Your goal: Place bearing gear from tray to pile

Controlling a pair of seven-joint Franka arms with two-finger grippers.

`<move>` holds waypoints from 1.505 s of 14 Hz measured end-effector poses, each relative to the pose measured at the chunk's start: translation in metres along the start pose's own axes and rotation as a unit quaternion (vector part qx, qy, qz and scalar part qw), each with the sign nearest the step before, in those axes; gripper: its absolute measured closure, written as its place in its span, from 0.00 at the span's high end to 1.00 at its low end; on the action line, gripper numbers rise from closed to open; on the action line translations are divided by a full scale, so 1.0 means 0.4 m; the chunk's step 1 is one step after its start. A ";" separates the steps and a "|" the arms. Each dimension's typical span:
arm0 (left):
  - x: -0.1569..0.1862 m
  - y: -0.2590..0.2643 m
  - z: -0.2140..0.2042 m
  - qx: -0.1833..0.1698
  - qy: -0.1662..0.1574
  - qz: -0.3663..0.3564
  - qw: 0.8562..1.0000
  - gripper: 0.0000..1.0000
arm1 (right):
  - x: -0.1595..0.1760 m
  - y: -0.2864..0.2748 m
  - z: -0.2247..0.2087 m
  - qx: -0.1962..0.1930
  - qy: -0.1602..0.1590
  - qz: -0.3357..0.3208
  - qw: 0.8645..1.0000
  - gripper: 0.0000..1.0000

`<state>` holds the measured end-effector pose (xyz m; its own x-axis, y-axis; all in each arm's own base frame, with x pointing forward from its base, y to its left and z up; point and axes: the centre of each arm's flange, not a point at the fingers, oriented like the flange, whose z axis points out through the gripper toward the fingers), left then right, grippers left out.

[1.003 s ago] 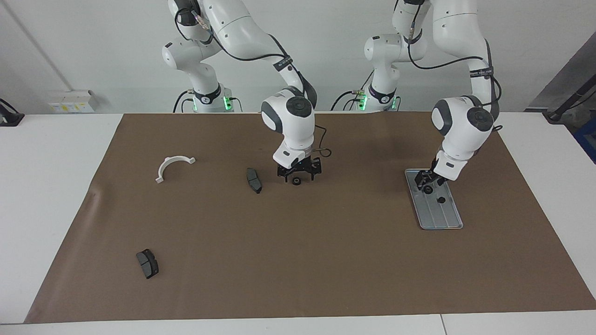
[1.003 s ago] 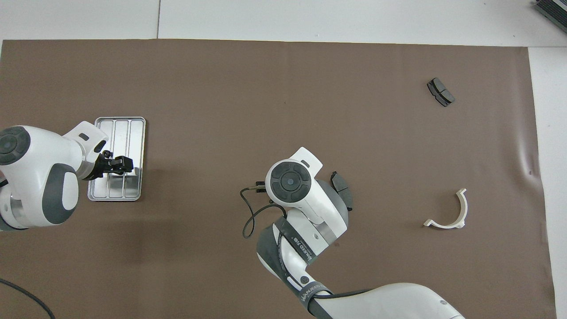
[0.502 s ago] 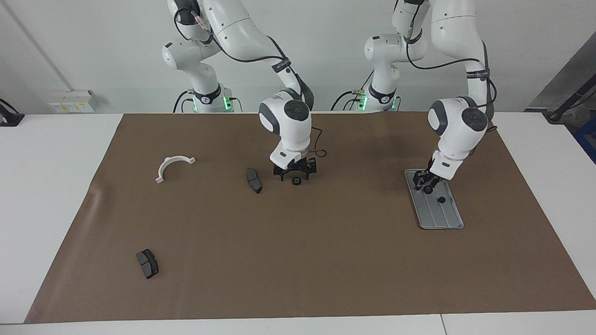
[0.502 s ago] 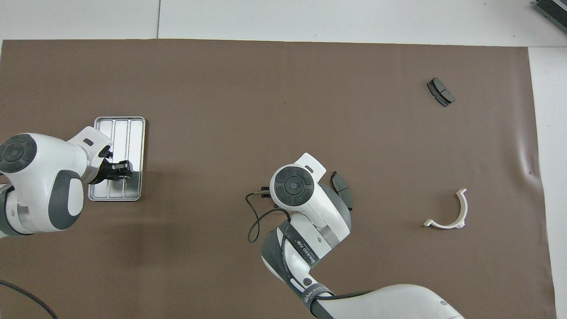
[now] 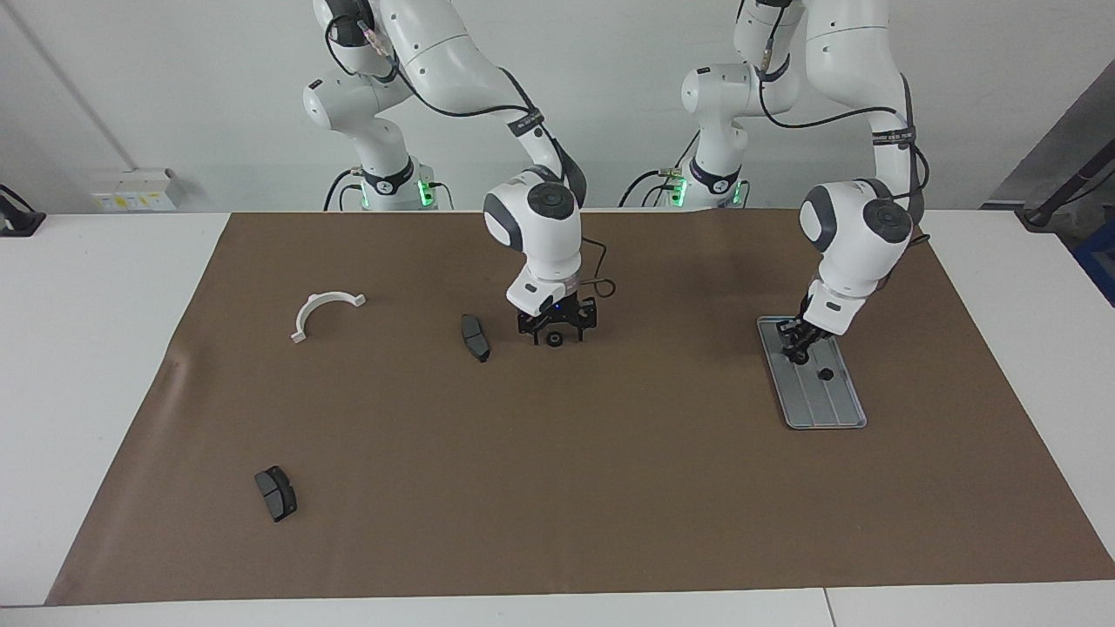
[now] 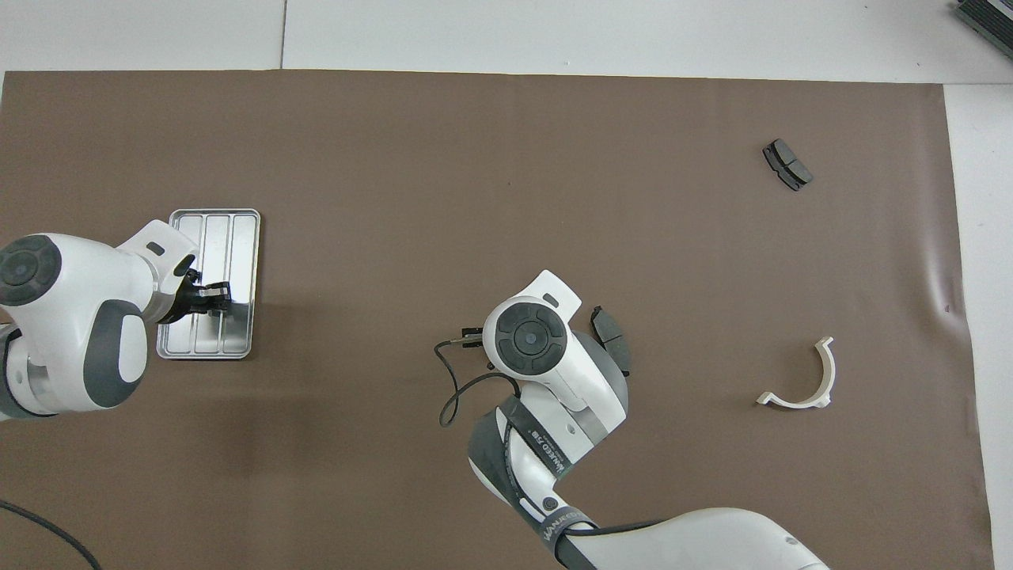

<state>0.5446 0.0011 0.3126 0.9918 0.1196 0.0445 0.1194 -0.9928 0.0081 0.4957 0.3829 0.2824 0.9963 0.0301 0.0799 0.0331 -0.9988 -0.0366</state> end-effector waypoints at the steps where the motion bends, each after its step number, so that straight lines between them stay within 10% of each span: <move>1: 0.018 0.006 -0.019 -0.001 0.006 0.001 1.000 0.30 | 0.000 0.000 0.000 0.000 0.000 0.000 1.000 0.82; 10: 0.069 0.364 -0.154 -0.012 0.013 -0.029 0.999 0.29 | 0.002 0.000 -0.002 0.000 0.012 -0.017 1.000 0.68; 13: 0.036 0.447 -0.154 -0.014 0.012 -0.037 0.999 0.29 | 0.004 0.008 -0.014 -0.001 0.016 -0.023 1.000 0.37; 21: -0.049 0.613 -0.153 -0.017 0.009 -0.040 0.999 0.29 | 0.068 0.100 -0.090 -0.002 0.023 0.011 1.000 0.35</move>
<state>0.5516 -0.2447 0.3749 0.9782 0.1989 0.0595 0.1963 -0.9794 0.0469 0.5211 0.3424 0.3192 0.9922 0.0070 0.1248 0.0114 -0.9993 -0.0345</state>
